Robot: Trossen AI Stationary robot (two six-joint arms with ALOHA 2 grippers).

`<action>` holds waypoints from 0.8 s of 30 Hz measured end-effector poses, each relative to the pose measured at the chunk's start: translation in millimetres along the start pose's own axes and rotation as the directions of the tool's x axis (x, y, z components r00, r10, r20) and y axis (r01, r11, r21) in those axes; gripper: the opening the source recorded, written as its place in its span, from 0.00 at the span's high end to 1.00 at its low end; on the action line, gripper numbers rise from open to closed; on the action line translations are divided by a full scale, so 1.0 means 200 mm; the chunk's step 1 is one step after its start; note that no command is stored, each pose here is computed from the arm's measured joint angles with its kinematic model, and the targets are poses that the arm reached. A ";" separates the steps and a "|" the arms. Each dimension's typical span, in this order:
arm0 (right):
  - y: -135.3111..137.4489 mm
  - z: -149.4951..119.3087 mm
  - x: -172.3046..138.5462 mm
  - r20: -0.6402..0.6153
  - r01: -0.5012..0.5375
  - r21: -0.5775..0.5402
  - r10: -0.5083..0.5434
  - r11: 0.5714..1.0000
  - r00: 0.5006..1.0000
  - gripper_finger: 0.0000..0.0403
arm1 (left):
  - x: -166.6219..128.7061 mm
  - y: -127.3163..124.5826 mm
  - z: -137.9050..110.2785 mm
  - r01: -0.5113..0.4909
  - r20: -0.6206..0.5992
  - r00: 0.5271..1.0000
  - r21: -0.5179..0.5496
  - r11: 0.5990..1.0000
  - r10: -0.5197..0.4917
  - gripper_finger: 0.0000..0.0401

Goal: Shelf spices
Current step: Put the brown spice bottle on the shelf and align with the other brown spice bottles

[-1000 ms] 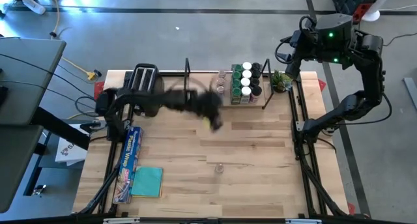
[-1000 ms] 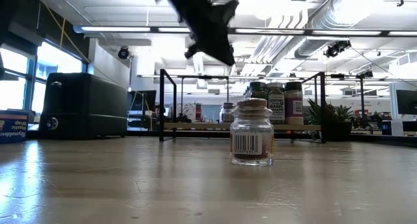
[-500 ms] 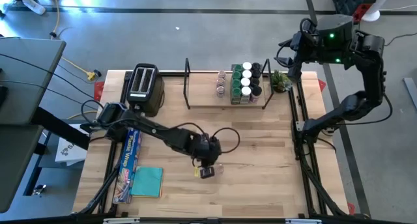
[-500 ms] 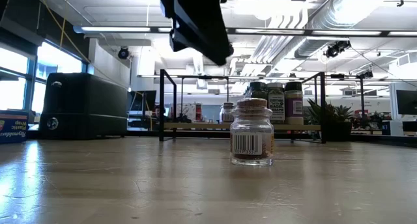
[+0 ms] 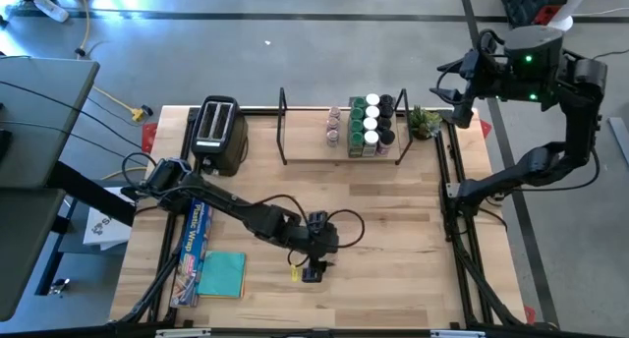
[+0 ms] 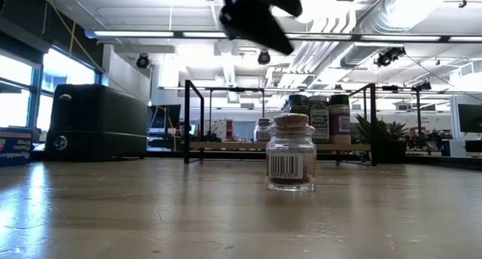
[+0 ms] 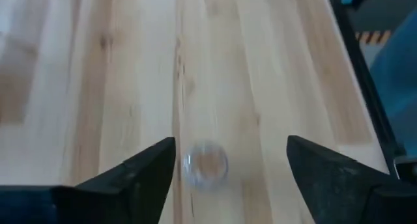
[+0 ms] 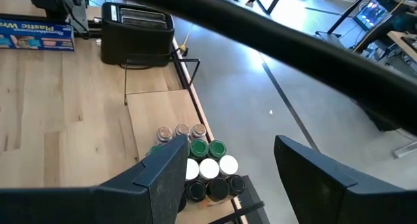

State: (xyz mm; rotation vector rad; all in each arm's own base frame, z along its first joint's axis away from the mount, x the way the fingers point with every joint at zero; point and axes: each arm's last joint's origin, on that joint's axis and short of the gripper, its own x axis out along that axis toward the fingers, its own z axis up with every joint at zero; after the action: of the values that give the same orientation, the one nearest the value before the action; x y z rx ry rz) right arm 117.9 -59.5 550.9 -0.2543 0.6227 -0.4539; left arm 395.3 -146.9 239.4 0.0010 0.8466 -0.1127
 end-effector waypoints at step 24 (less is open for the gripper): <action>0.00 -0.01 -0.02 -0.004 0.002 0.036 -0.002 0.999 1.000 0.44 | 0.35 0.03 -0.15 -0.085 -0.106 0.991 0.008 0.996 0.086 0.26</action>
State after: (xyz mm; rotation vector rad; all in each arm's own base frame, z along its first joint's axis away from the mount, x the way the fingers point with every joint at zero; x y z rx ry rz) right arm 113.5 -57.5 550.8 -0.2200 0.6178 -0.4672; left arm 419.7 -147.4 166.5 0.0467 0.9512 -0.0334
